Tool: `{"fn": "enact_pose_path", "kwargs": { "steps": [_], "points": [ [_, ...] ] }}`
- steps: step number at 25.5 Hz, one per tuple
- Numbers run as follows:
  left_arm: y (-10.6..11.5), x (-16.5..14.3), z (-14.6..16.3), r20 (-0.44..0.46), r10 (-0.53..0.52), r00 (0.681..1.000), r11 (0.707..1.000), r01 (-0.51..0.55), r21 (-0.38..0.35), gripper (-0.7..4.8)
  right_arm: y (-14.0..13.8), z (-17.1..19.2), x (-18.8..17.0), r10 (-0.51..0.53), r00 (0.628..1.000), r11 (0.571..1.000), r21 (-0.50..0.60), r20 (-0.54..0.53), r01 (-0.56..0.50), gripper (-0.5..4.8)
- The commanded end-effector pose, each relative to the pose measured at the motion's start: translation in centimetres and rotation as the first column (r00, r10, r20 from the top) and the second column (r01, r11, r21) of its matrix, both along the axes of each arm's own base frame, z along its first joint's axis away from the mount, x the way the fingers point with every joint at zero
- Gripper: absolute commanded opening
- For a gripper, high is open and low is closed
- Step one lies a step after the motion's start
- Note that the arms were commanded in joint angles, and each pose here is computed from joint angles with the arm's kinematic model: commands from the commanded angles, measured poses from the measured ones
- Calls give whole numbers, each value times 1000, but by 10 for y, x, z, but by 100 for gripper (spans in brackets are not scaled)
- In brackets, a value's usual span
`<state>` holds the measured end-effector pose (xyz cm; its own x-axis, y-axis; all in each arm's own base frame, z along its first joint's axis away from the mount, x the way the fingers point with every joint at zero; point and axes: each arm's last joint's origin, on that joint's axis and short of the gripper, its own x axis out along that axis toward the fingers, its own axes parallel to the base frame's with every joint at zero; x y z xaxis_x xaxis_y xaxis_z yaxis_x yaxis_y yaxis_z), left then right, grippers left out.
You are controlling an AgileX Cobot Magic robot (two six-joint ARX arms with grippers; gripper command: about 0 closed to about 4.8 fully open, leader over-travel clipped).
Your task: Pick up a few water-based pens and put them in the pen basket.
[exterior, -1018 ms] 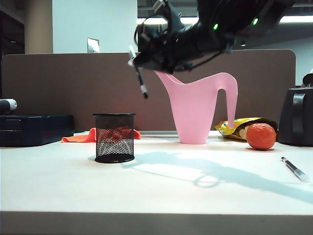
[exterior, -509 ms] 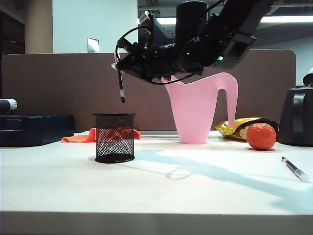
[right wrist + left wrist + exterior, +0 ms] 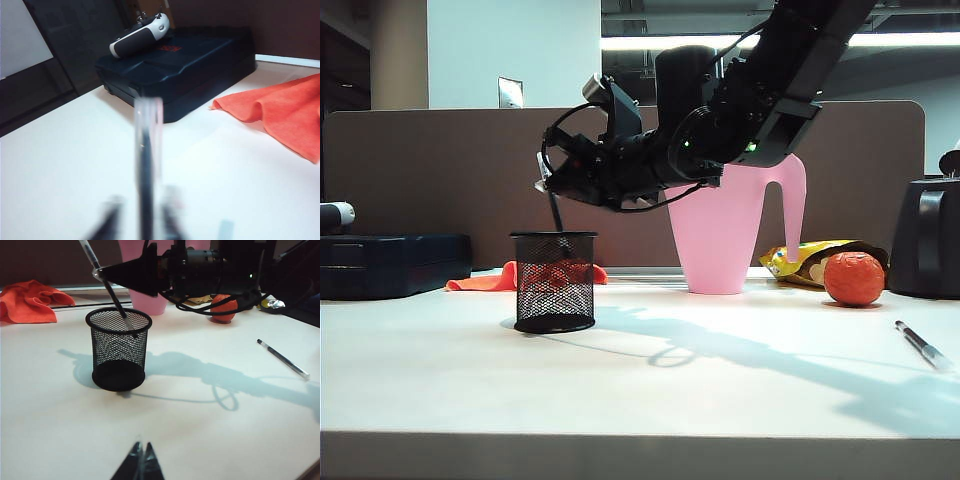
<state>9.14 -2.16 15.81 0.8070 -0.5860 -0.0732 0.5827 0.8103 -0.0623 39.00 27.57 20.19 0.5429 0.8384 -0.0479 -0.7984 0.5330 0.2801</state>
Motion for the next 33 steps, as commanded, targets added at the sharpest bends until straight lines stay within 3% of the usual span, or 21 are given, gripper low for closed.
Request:
{"fn": "enact_pose_path", "kwargs": {
  "steps": [1,4,6,7,8,12,16,17,21,24,27,33],
  "points": [
    [0,0,1,9,-7,1000,1000,7,-1,-5,-1,8,0,-7,1000,1000,11,20,6,159],
    [0,0,1,9,-7,1000,1000,7,0,-5,-2,12,-1,-7,1000,1000,13,23,7,154],
    [0,0,1,9,-7,1000,1000,7,0,-5,-3,18,-2,7,1000,1000,16,26,-7,79],
    [0,0,1,9,-7,1000,1000,7,0,-5,-3,22,-3,7,1000,1000,16,27,-8,11],
    [0,0,1,9,-7,1000,1000,7,0,-5,-6,29,-4,1,999,1000,17,36,-2,-3],
    [0,0,1,9,-6,1000,1000,6,0,-5,-27,62,-9,-132,991,990,-37,12,133,-5],
    [0,0,1,9,-6,1000,1000,6,0,-4,-65,88,-20,-242,968,949,-221,-59,224,-5],
    [0,0,1,9,-5,1000,1000,5,0,-4,-85,94,-24,-289,948,929,-277,-131,245,-5],
    [0,0,1,9,-3,1000,1000,3,0,-4,-122,100,-39,-428,865,855,-428,-263,293,-5],
    [0,0,1,8,-3,1000,1000,3,0,-5,-146,98,-52,-540,774,773,-558,-329,302,-5],
    [0,0,1,8,-3,1000,1000,3,1,-5,-169,87,-61,-636,662,688,-681,-398,252,-5],
    [0,0,1,4,-4,1000,1000,4,0,-4,-179,65,-71,-711,574,596,-781,-406,187,-4]
  ]
}}
